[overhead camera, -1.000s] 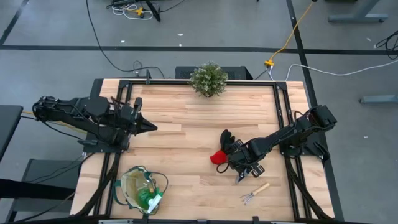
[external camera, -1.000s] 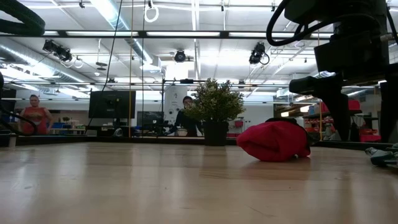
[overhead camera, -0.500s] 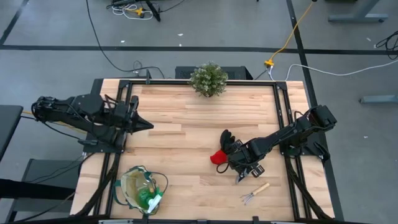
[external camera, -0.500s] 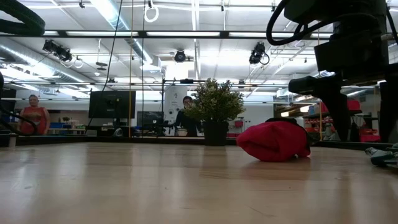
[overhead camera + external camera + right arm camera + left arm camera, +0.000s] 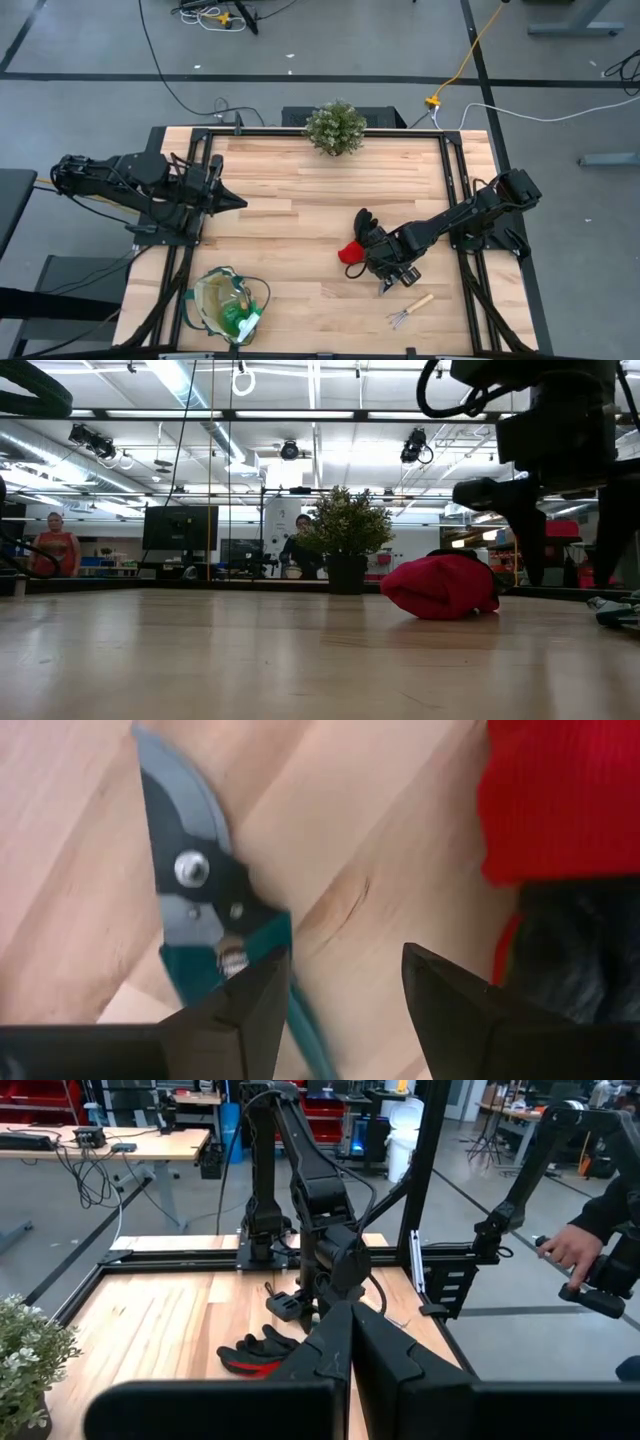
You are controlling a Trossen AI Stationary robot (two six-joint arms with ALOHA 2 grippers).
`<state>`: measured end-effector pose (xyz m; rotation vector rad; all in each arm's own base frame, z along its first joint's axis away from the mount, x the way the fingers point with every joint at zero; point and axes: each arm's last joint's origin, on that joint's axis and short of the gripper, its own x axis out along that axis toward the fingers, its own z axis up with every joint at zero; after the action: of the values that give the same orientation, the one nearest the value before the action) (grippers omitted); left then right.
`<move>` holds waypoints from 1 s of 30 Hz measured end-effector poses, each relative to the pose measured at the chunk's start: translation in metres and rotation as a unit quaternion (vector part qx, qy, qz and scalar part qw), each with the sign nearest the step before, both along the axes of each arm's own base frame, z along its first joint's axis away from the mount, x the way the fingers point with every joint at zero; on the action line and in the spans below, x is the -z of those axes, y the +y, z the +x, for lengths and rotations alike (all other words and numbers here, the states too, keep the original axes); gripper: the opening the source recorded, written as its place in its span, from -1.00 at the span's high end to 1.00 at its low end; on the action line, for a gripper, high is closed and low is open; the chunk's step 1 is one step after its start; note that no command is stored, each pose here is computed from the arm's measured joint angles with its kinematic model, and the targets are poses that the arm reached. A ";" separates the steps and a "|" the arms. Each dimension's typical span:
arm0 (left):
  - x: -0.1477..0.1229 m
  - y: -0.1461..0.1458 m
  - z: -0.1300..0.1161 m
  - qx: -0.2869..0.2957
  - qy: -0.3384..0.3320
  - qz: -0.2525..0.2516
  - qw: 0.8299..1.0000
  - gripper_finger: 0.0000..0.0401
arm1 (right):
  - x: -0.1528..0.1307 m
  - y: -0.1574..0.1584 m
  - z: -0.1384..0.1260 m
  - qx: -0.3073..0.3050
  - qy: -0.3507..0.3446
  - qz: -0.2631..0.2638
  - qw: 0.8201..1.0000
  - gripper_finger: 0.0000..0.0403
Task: Pick & Place Garden tools in Gardening bag
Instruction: Put the green shear scissors into the gardening bag
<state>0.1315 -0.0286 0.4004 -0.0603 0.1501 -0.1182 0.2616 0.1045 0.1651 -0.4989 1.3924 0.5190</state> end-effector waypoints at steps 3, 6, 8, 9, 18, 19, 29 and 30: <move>0.000 0.000 0.000 0.000 0.000 -0.001 1.000 0.92 | 0.003 -0.001 -0.002 -0.006 0.003 -0.002 1.000 0.02; 0.000 0.000 0.000 0.000 0.000 -0.001 1.000 0.92 | 0.004 -0.003 -0.004 0.005 0.012 -0.012 1.000 0.02; 0.000 0.000 0.000 0.000 0.000 -0.001 1.000 0.92 | 0.003 -0.004 -0.005 0.032 0.012 -0.030 0.999 0.02; 0.000 0.000 0.000 0.000 0.000 -0.001 1.000 0.92 | 0.002 -0.005 -0.006 0.046 0.014 -0.037 0.998 0.02; 0.000 0.000 0.000 0.000 -0.001 0.000 1.000 0.92 | -0.019 -0.006 -0.008 0.127 -0.017 -0.011 0.992 0.02; 0.000 0.000 0.000 0.000 -0.001 0.001 1.000 0.92 | -0.020 -0.006 -0.009 0.131 -0.015 -0.004 0.991 0.02; 0.000 0.000 0.000 -0.001 -0.001 -0.003 1.000 0.92 | -0.020 -0.003 -0.010 0.254 0.019 0.051 0.966 0.02; 0.000 0.000 0.000 -0.002 -0.001 -0.002 1.000 0.92 | -0.020 -0.003 -0.010 0.257 0.019 0.051 0.965 0.02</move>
<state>0.1315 -0.0285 0.4006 -0.0643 0.1483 -0.1151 0.2516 0.1015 0.1855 -0.0328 1.4558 0.1743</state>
